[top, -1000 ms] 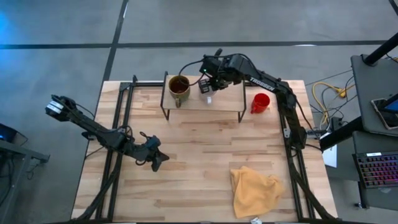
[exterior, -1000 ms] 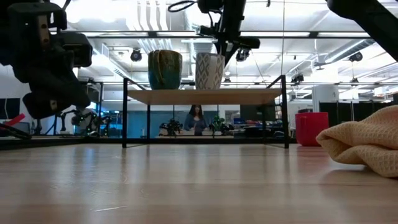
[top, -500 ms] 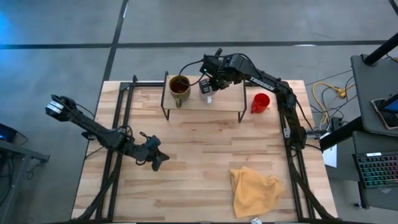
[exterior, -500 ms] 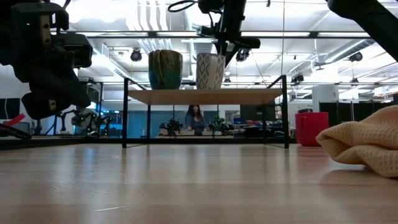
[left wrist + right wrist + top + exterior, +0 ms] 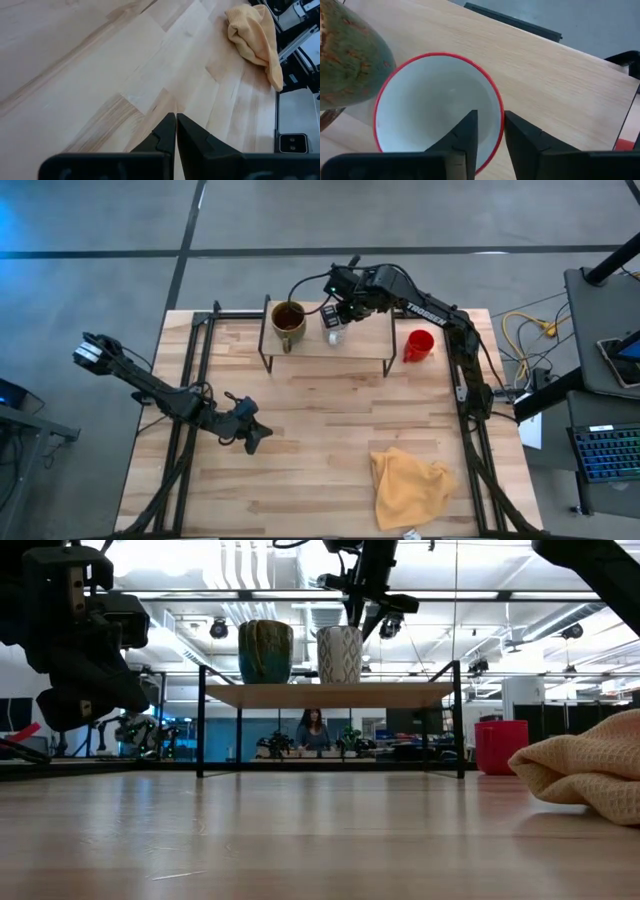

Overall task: Stack small to large cups/mugs on shelf
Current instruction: Put the white mug on the shelf, then put the red mug on the shelf

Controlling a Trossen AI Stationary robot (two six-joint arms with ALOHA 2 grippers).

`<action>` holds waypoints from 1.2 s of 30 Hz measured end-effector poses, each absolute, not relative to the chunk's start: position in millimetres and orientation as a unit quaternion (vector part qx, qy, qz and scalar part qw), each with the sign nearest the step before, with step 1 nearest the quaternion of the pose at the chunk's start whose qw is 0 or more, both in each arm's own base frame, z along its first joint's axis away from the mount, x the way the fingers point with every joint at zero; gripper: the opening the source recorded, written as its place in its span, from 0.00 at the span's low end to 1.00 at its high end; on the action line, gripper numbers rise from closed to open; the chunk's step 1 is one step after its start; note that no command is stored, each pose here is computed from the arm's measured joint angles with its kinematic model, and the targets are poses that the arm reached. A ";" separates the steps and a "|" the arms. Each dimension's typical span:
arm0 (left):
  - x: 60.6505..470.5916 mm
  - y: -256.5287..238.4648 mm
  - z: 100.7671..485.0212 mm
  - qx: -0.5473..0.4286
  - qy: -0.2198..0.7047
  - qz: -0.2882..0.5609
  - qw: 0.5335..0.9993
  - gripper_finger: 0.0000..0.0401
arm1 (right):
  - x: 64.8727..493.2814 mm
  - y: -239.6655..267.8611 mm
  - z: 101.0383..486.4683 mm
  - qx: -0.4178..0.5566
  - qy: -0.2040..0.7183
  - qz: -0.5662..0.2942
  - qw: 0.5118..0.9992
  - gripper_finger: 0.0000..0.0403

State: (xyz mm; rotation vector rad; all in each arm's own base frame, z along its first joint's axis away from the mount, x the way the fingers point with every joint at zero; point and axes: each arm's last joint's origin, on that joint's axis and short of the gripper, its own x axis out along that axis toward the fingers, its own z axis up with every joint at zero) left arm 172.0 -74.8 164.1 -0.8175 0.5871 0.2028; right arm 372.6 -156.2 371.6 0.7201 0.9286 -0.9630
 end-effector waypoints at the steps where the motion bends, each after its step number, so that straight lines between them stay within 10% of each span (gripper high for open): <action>1: 172.0 -74.8 164.2 -0.391 0.281 0.097 0.871 0.00 | 372.7 -156.2 371.6 0.326 0.420 -0.436 0.726 0.22; 20: 171.8 -74.6 163.4 -0.389 0.281 0.098 0.872 0.00 | 298.8 -117.0 426.5 0.288 0.405 -0.462 0.735 0.34; 28: 171.7 -74.6 163.3 -0.387 0.282 0.098 0.873 0.00 | 273.2 -71.4 371.6 0.387 0.521 -0.397 0.649 0.34; 36: 171.5 -74.2 162.7 -0.384 0.282 0.098 0.873 0.00 | 202.9 -43.6 349.3 0.451 0.456 -0.509 0.574 0.33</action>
